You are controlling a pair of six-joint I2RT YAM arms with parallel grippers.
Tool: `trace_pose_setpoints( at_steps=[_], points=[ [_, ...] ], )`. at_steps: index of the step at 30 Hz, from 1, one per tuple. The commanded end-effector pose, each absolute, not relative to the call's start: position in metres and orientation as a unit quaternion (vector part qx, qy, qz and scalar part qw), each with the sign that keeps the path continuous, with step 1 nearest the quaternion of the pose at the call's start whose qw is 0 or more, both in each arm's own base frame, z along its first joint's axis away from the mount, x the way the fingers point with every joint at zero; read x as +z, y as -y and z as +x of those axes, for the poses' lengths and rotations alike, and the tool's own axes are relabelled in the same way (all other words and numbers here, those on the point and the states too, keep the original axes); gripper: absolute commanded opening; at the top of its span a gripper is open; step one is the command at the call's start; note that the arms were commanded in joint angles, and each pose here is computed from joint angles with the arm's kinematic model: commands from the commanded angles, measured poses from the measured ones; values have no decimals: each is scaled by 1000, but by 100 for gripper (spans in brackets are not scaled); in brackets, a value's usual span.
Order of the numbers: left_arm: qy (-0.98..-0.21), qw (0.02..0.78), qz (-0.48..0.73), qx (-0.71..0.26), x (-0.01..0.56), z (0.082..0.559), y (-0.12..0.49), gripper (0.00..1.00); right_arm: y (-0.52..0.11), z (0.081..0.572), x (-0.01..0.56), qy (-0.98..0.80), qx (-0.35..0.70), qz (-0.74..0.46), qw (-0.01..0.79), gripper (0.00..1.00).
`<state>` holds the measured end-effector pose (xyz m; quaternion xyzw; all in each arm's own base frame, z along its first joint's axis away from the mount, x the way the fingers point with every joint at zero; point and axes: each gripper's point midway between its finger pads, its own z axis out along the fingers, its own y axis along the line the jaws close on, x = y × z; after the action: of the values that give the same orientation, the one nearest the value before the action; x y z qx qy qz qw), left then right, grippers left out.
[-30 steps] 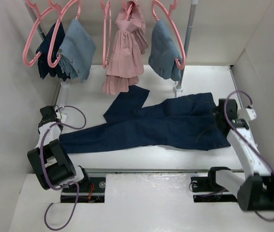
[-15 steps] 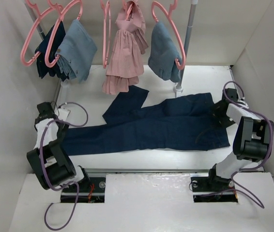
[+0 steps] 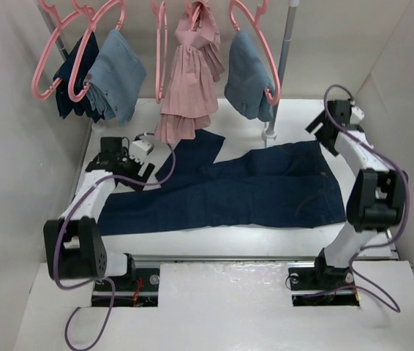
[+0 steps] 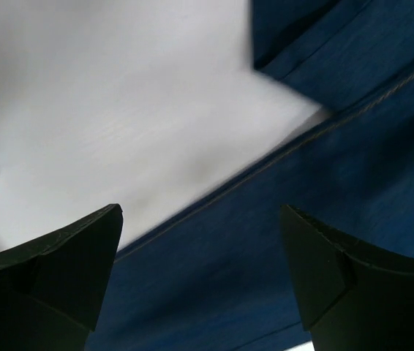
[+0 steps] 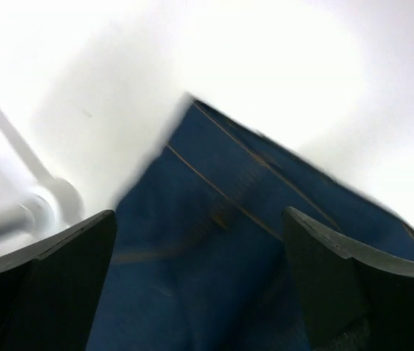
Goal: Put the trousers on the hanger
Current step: Flatten out the trousers at the center of the board.
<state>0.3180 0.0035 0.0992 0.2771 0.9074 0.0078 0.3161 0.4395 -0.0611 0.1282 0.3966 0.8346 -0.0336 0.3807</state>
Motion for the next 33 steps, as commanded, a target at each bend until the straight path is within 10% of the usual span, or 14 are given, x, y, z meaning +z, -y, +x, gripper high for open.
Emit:
trace_pose_setpoints(
  at_steps=[1, 13, 15, 19, 20, 23, 30, 33],
  points=[
    [-907, 360, 216, -29, 100, 347, 23, 86, 58, 474, 116, -867, -21, 353, 351, 98],
    [-918, 299, 258, -17, 46, 384, 96, 88, 57, 511, 43, -924, -42, 290, 248, 97],
    [-921, 293, 258, -1, 42, 384, 93, 74, 58, 511, 43, -926, -44, 283, 247, 90],
    [-923, 269, 273, 28, 21, 372, 79, 35, 66, 505, 36, -926, -54, 285, 241, 46],
    [-924, 268, 272, 33, 21, 369, 77, 27, 64, 505, 36, -927, -49, 284, 240, 18],
    [-926, 253, 274, 55, 20, 358, 61, 0, 75, 499, 35, -924, -46, 295, 240, 0],
    [-923, 170, 345, -20, 55, 286, 34, 3, 88, 484, 65, -918, -57, 274, 281, 0],
    [-868, 144, 456, -132, 77, 244, 61, 56, 70, 478, 68, -922, -58, 253, 286, 0]
  ],
)
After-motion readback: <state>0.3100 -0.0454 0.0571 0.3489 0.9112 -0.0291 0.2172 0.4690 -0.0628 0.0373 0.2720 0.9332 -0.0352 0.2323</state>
